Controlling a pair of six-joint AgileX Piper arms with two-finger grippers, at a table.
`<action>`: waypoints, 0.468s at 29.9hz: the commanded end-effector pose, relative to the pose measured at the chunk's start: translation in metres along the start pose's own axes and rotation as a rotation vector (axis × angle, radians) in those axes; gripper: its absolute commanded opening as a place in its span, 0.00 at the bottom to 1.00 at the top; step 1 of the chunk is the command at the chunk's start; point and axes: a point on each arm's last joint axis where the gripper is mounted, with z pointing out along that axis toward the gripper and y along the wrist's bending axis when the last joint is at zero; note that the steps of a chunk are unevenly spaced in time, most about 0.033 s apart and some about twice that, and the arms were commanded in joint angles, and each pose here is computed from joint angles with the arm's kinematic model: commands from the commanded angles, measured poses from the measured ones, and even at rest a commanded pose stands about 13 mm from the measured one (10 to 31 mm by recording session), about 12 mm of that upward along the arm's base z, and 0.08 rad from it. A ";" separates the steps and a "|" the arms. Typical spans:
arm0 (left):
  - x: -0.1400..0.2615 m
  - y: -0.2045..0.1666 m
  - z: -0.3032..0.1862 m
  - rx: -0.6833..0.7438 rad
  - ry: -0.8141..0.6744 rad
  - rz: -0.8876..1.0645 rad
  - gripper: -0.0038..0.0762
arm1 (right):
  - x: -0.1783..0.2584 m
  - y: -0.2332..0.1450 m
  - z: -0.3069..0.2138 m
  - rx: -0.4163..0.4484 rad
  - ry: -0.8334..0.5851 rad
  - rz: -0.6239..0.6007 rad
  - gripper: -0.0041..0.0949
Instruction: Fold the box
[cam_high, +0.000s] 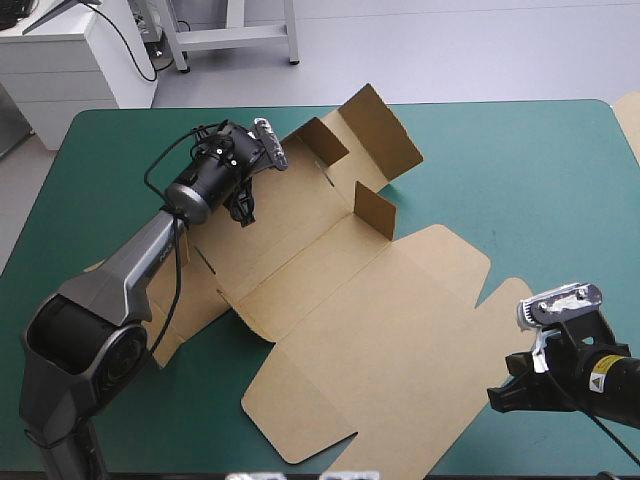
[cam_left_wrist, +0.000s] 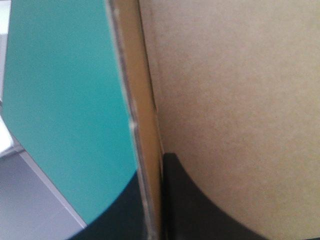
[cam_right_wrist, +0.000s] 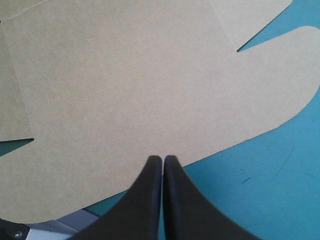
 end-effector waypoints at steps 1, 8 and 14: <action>-0.012 0.005 -0.036 -0.109 -0.152 0.070 0.04 | -0.004 0.001 -0.005 -0.007 -0.027 0.007 0.04; -0.038 -0.014 -0.066 -0.178 -0.318 0.144 0.04 | -0.005 0.001 -0.005 -0.008 -0.028 0.035 0.04; -0.046 -0.034 -0.080 -0.288 -0.336 0.258 0.04 | -0.009 0.001 -0.006 -0.003 -0.073 0.076 0.04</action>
